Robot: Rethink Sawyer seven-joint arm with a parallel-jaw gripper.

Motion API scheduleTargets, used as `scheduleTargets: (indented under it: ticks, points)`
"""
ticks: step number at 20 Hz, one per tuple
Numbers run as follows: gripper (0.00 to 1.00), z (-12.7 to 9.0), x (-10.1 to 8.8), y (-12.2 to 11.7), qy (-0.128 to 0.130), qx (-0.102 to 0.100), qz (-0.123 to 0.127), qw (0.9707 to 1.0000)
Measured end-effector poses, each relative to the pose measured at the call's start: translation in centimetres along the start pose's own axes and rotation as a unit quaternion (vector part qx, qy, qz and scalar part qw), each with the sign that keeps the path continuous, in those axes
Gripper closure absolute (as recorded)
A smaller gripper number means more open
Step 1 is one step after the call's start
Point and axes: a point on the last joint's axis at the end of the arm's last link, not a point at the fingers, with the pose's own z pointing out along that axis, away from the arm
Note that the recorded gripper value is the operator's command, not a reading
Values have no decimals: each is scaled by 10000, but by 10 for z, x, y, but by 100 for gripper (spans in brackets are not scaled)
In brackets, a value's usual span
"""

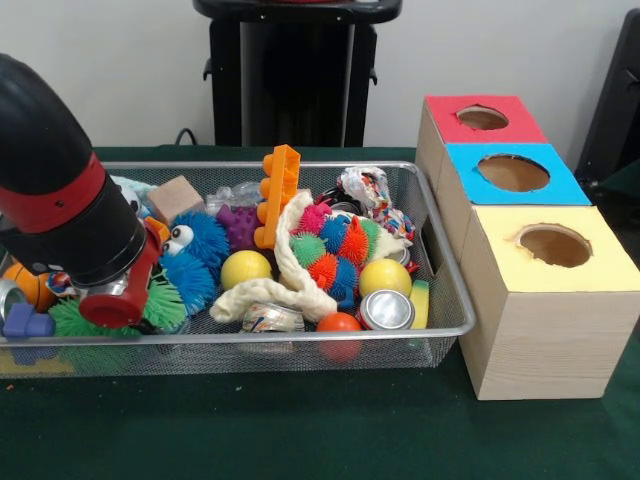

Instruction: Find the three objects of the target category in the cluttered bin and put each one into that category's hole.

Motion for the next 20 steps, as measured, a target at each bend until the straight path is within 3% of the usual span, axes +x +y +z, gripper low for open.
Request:
scheduleTargets:
  ticks: [7,11,16,17,20]
  points:
    - [0,-5,-5,6,20,-42,-73,10000]
    - [0,-22,-10,23,35,-130,-186,9997]
    - [0,-62,-14,50,116,-194,-298,9993]
    - [0,-81,-16,58,164,-181,-311,9992]
    - [0,-106,-18,64,252,-138,-314,9991]
